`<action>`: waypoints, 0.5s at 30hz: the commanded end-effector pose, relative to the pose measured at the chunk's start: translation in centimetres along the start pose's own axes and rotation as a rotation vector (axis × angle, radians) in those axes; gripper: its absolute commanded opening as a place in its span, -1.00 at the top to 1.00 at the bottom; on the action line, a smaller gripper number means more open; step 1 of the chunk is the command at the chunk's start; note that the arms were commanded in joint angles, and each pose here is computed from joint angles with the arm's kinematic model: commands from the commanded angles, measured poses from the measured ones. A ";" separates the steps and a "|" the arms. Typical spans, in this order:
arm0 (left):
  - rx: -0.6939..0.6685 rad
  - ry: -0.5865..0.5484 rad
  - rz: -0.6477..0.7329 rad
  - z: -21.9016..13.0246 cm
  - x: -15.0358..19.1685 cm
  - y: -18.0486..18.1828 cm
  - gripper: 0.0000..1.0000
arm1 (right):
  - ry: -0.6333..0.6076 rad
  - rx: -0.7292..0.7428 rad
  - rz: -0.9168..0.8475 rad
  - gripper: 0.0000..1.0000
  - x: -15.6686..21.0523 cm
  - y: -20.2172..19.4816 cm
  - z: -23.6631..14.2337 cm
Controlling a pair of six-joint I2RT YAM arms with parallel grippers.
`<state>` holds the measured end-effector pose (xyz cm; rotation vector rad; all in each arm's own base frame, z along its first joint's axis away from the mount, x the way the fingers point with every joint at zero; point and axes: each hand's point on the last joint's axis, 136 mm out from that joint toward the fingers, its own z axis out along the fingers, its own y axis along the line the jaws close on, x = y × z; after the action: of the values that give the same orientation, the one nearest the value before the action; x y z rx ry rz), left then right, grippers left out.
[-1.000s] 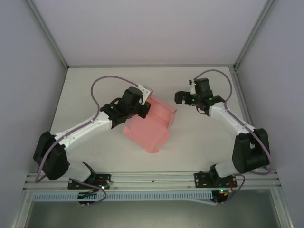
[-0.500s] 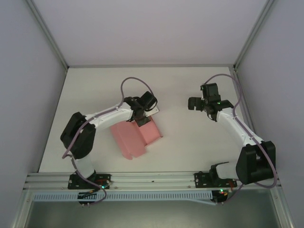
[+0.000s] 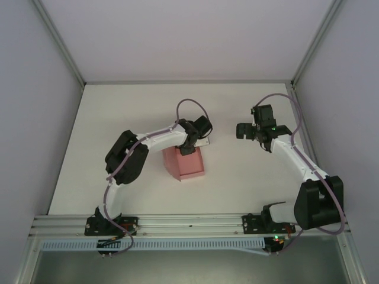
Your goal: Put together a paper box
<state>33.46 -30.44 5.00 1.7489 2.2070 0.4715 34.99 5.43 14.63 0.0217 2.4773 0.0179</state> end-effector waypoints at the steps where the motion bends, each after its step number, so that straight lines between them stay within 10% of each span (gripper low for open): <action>1: -0.034 -0.081 0.012 -3.4 -1.4 1.1 -0.16 | 0.006 -0.028 -0.026 -1.00 0.5 0.2 -0.5; 8: -0.075 -0.366 -0.112 -10.7 -3.4 3.4 -0.99 | -0.044 -0.313 -0.141 -1.00 0.0 5.1 -1.6; 15: -0.199 -0.718 -0.759 -20.3 1.1 11.7 -0.99 | -0.069 -0.689 -0.526 -1.00 2.5 16.0 -3.7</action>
<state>33.02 -30.87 23.58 1.1178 1.9618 0.0539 32.69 15.99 15.58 -0.5503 2.3580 0.4791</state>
